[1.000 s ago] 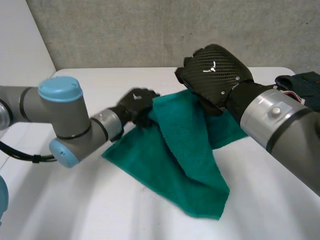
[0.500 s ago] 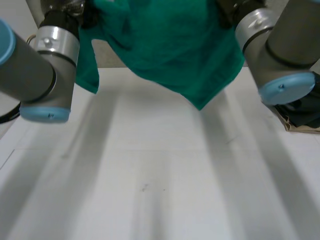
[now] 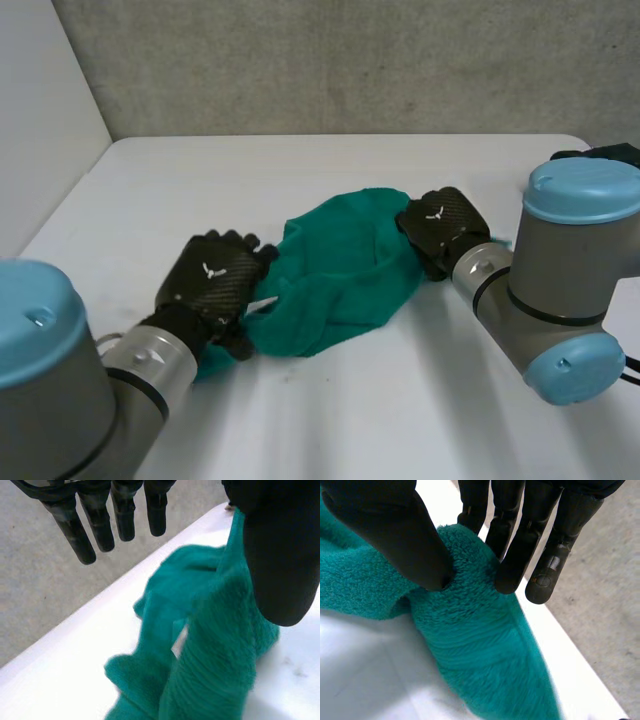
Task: Fold the laundry.
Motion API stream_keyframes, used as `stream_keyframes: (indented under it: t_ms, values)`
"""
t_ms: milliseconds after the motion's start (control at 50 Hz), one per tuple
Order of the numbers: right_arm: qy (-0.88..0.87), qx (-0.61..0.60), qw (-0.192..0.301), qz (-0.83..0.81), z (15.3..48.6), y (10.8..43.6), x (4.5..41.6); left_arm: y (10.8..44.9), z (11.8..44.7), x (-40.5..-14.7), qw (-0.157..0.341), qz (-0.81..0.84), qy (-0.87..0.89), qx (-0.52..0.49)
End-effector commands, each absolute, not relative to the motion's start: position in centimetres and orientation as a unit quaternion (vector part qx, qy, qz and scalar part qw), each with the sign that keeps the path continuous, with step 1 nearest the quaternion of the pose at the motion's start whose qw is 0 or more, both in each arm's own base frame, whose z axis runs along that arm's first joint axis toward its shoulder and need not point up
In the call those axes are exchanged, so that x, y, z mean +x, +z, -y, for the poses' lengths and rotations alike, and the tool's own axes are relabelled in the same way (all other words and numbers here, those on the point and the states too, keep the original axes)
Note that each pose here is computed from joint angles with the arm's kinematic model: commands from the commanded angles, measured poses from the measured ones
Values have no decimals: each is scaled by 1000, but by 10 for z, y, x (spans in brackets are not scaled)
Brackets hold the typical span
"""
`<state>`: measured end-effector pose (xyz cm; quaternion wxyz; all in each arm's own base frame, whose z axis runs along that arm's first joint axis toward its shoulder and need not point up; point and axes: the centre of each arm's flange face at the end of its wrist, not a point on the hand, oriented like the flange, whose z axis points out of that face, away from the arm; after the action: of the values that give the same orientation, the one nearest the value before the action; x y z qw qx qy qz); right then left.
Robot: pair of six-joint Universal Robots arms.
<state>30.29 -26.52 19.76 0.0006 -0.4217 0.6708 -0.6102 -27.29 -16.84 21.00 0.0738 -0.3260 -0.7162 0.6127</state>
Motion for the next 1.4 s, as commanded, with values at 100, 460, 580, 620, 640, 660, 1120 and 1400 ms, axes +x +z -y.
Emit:
stream_keyframes:
  t_ms: [100,460,580,620,640,660,1120,1400]
  values:
    - [-653,-421,23,-629,245,232,298,255,241,-268,66,665,690,-277]
    - [-657,-432,16,-618,234,225,292,168,256,-284,88,790,499,-345]
    - [-654,-439,11,-617,239,222,288,160,246,-286,81,796,486,-351]
    - [-654,-434,7,-620,243,222,284,159,243,-288,81,795,485,-354]
    - [-653,-434,6,-621,244,221,284,159,240,-290,82,794,483,-359]
    - [-654,-433,4,-621,245,222,283,158,239,-291,83,795,481,-361]
    - [-645,-444,-10,-622,246,216,279,148,233,-297,77,785,476,-390]
    - [-641,-449,-7,-623,243,212,281,148,236,-318,92,752,516,-399]
